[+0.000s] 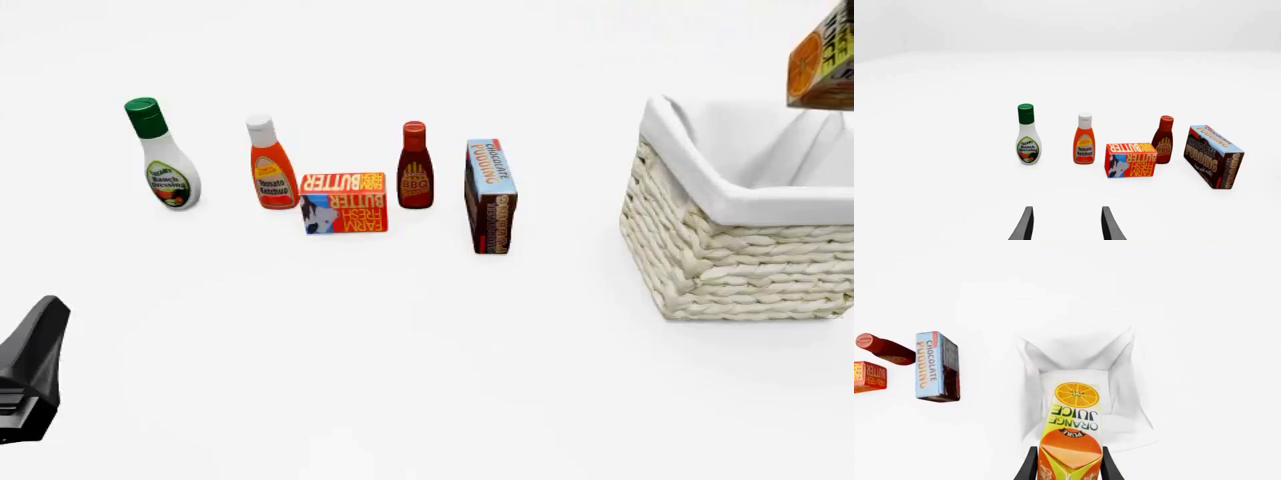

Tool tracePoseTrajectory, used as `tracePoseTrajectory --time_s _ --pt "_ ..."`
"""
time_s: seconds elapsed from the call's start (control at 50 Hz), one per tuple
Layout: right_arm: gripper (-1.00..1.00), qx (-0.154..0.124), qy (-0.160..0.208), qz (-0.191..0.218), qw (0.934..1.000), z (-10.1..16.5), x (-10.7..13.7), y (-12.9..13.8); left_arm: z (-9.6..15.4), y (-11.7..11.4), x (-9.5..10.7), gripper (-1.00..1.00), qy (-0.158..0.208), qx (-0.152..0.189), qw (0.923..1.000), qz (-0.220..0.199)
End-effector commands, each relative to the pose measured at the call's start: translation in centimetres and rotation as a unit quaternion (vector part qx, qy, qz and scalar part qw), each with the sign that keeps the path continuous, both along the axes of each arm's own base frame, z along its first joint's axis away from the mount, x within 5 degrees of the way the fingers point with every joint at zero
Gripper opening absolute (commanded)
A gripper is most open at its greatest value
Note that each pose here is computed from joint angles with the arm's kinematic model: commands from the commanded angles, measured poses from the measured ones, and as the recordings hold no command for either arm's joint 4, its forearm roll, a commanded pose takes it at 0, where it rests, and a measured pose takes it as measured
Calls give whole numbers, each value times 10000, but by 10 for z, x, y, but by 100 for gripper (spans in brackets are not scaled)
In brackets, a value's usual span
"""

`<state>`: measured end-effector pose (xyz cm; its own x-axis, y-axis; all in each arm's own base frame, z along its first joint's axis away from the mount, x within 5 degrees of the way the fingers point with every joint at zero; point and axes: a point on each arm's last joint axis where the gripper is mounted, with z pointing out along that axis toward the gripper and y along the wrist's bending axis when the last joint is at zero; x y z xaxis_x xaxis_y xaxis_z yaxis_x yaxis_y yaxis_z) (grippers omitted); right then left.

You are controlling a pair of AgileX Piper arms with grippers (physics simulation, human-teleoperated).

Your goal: Pick the orange juice and place it in the basket.

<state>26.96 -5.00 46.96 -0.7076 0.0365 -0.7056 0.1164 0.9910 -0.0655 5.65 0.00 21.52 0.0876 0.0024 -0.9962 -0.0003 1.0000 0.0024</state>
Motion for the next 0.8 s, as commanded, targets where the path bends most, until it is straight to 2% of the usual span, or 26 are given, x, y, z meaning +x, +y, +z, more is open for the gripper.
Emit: tracePoseTrajectory --time_s 0.02,0.24,0.8 --pt "-100 92 77 -118 9999 -5 14 -5 0 0 0 100 0 1 10000 1" --pt "-100 117 237 -229 9994 -15 26 -14 0 0 0 100 -1 0 10000 0" --pt "-100 258 508 -294 9979 -34 53 -18 0 0 0 100 -1 1 10000 0"
